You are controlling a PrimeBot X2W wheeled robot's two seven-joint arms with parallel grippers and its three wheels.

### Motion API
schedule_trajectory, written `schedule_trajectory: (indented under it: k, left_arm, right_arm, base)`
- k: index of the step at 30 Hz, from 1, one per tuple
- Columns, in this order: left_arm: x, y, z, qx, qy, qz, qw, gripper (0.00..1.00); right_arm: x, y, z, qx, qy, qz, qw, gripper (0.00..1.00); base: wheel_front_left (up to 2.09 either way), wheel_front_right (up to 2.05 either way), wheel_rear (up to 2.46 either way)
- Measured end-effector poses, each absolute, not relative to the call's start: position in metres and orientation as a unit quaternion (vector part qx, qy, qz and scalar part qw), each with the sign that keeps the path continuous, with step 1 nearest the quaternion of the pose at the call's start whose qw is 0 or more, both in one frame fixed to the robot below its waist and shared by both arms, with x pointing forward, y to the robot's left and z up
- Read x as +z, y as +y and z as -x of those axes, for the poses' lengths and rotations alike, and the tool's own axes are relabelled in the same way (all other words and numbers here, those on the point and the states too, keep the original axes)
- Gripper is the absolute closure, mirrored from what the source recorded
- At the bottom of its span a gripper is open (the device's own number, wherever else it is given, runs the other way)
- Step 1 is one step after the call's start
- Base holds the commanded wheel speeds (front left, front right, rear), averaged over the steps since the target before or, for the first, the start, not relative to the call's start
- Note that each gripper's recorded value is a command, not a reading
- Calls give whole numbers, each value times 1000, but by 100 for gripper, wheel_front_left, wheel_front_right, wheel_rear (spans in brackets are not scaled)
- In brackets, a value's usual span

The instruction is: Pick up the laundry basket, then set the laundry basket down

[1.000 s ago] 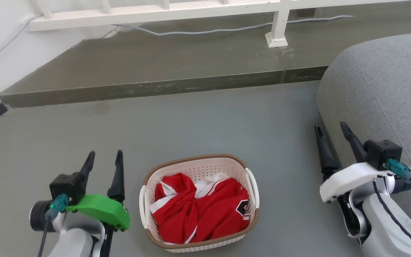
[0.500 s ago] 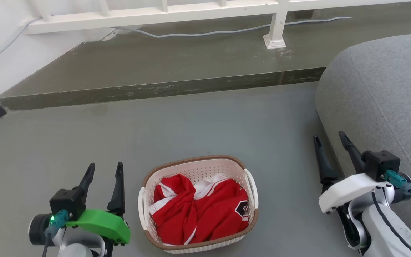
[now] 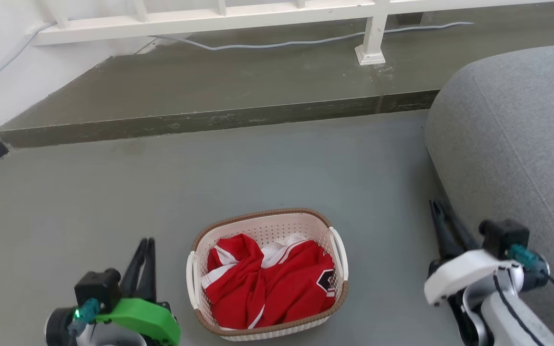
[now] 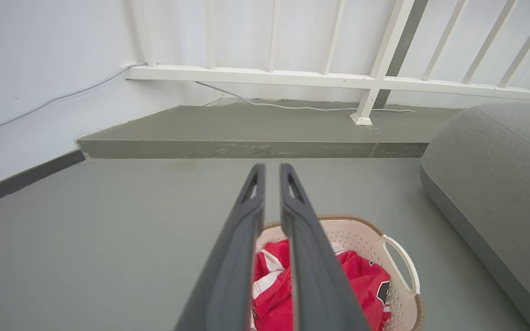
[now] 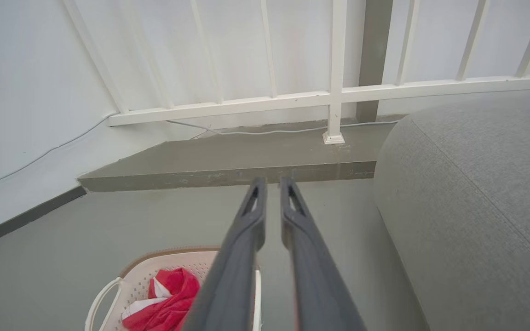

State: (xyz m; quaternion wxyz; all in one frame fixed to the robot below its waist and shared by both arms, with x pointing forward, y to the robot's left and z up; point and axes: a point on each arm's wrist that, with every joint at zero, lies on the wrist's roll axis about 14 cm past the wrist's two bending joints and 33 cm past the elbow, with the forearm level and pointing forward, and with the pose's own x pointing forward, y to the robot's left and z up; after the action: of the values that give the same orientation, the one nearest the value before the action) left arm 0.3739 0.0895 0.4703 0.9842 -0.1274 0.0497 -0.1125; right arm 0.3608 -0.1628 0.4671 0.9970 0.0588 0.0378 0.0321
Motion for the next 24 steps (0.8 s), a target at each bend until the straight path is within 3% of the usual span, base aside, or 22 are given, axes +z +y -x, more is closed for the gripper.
schedule_trajectory:
  k: [24]
  left_arm:
    - [461,110,-373,-60,94,271,956,100]
  right_arm:
    - [458,-174,-362,-12,72,-222,972,100]
  base:
    - [0,0,0]
